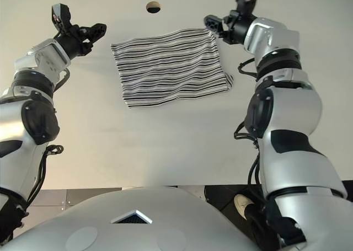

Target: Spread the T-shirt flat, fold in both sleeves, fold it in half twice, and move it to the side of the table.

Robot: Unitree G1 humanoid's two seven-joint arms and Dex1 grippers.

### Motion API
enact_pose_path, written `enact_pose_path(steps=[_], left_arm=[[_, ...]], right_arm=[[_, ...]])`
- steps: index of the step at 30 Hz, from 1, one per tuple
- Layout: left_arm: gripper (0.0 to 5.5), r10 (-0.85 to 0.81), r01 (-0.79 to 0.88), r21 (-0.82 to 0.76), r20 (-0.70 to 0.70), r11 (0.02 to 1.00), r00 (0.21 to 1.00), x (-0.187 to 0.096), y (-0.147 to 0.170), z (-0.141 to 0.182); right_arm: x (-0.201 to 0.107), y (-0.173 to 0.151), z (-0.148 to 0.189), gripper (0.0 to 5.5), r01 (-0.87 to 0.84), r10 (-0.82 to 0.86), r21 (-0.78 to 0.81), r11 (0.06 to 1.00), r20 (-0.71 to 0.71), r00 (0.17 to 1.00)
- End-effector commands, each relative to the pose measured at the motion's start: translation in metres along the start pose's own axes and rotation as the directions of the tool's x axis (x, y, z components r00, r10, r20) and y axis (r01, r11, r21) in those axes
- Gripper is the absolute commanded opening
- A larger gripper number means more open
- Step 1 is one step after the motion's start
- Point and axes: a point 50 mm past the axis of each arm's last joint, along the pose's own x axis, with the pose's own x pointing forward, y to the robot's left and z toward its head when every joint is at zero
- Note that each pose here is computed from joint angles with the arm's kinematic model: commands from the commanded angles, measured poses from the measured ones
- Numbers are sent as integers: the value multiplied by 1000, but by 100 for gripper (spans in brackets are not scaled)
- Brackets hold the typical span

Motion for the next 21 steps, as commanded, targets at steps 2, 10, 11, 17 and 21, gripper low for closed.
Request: enact_pose_path(steps=[2,10,11,17,21], left_arm=[[330,-182,118,434,108,893,977,2,-23,45],[330,-301,182,655,73,733,951,4,-42,49],[330,-311,189,656,73,731,948,4,-43,49],[330,-321,201,648,72,734,944,5,-45,49],[330,-323,206,643,68,737,944,5,-45,48]], right_arm=[[17,34,-25,369,-195,162,-266,944,-142,977],[17,56,-59,369,-335,160,-597,729,-327,931],[16,57,-61,369,-339,149,-621,707,-338,929],[13,71,-67,369,-396,178,-667,632,-372,911],[6,84,-81,369,-470,197,-681,562,-442,875]])
